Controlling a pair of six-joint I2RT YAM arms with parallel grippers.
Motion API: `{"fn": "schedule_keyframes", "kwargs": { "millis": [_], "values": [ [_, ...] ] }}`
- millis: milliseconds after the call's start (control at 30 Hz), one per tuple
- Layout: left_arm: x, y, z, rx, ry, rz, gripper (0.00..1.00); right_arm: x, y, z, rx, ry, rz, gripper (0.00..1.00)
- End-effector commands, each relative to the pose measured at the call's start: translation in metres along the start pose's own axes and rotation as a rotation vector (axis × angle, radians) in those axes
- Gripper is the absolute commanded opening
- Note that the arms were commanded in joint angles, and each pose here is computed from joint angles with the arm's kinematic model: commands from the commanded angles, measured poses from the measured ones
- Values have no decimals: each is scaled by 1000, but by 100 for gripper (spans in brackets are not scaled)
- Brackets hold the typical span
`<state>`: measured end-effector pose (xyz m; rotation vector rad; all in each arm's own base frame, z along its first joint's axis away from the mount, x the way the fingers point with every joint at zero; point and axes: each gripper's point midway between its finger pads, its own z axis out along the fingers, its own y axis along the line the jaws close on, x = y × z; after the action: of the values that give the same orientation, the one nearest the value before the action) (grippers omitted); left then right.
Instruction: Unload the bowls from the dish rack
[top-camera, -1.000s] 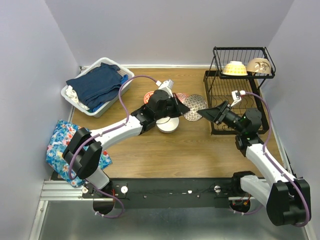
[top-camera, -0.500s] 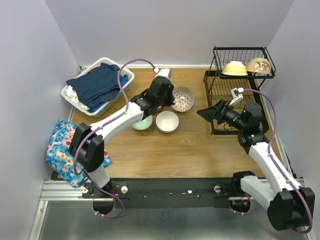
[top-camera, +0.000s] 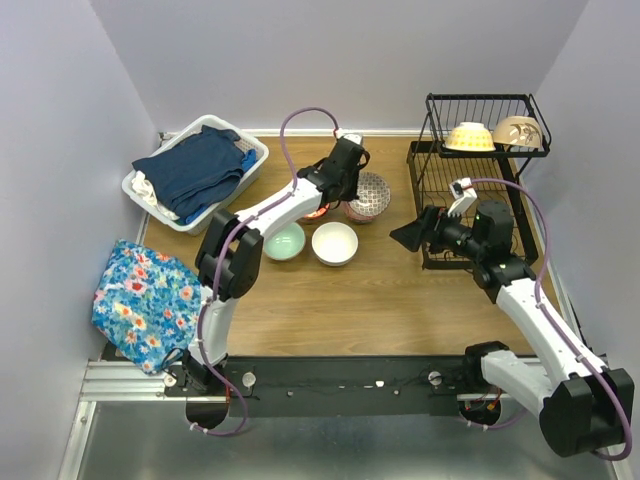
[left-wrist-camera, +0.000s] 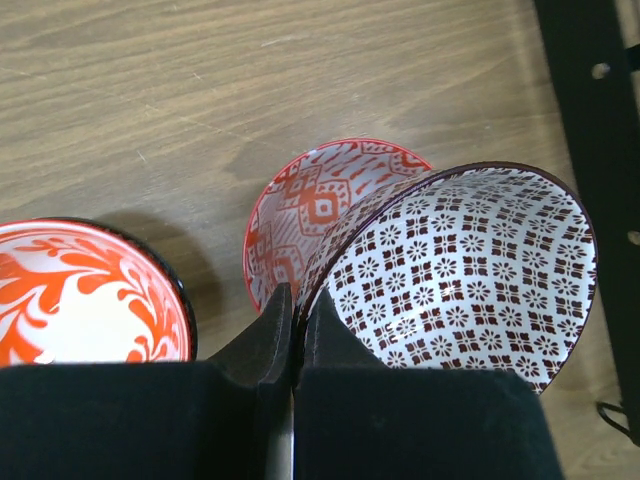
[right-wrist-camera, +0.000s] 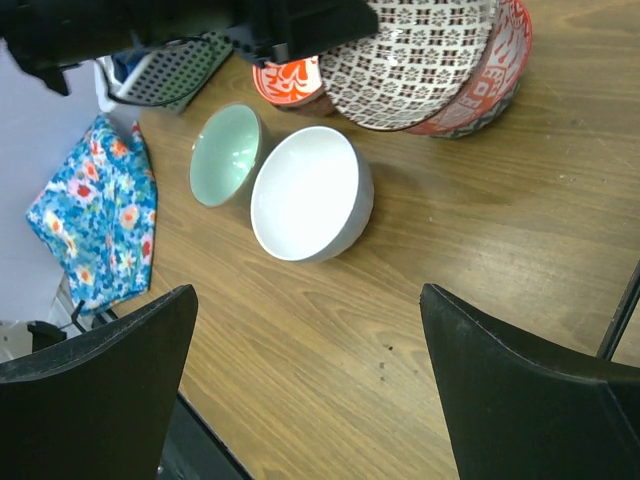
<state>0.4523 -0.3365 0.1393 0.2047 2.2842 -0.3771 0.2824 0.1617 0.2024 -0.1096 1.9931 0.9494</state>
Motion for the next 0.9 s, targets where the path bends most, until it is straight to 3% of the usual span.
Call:
{"fn": "schedule_keyframes", "kwargs": {
  "millis": [0,200,300,400,767,867],
  "values": [
    [-16,-3,14,20,-39,-14,2,-5,1,3,13,11,-34,100],
    [-11,2,37,13,-41,-32,6,-1,0,5,10,28,-35,100],
    [-11,1,45,39,-41,-40,22,-1,-1,6,12,36,-31,100],
    [-7,0,50,50,-24,-35,32,0,-2,6,15,41,-27,100],
    [-23,-1,19,66,-53,-22,64,-8,-8,8,57,41,-59,100],
    [-30,-2,5,67,-74,-25,66,-12,-9,7,75,38,-77,100]
  ]
}}
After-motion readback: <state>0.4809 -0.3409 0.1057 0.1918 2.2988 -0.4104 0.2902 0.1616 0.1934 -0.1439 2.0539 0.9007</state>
